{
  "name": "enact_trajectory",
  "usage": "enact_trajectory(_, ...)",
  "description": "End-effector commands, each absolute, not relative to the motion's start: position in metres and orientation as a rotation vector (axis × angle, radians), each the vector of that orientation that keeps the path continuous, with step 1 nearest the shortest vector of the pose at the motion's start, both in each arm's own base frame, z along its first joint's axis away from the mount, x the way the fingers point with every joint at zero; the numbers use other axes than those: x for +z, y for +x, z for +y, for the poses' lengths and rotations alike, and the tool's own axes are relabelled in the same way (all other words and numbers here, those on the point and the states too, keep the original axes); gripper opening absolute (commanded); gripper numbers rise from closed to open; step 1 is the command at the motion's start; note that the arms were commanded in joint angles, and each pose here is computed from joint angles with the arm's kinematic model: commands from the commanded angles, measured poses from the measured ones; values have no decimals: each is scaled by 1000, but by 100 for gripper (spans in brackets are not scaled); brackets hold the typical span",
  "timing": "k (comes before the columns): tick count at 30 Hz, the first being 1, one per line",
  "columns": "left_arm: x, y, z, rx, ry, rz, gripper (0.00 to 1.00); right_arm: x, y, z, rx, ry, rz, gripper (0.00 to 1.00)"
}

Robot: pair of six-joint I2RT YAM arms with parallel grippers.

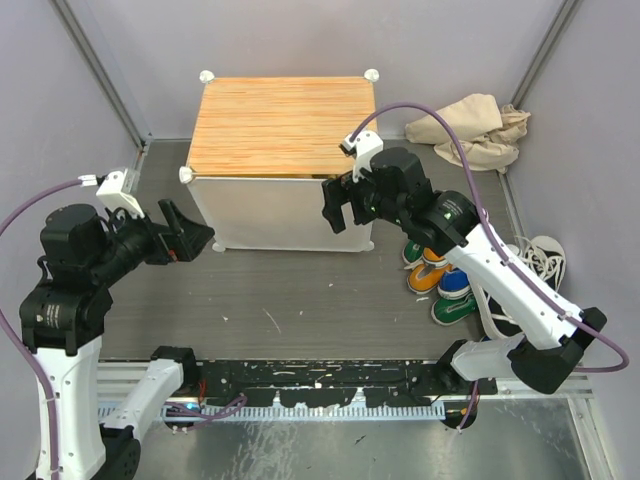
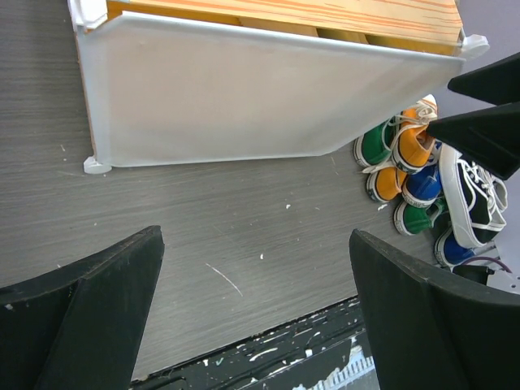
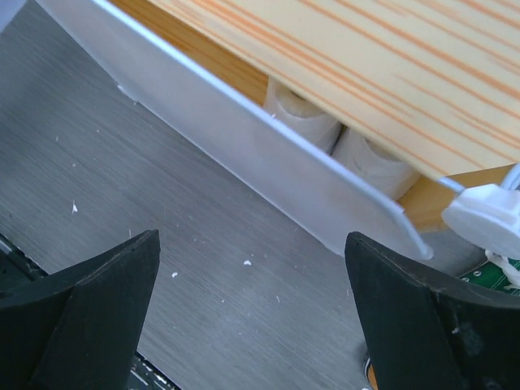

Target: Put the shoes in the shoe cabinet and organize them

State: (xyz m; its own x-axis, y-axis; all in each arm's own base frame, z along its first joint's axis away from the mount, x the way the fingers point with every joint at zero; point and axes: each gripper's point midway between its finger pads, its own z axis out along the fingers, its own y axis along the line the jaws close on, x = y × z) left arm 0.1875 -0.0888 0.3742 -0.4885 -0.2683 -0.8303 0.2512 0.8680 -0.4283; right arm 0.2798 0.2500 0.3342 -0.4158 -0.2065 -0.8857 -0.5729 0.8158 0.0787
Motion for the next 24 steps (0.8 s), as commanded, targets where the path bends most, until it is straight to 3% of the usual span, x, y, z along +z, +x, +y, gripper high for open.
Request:
enact_trajectory(1,395,182,-89,-621,7,1916,98,348,269,251,523,-585,1961,100)
enact_trajectory(7,401,180,-89,-623,9,1904,98,363,244,264,683,-671,1944,100)
enact_trajectory(15,404,180,-89,-628,10,1898,98,405,268,236,507,-526,1822,100)
enact_trajectory(24,402,180,-89,-624,10,1903,98,387,297,240,396,-502,1842,100)
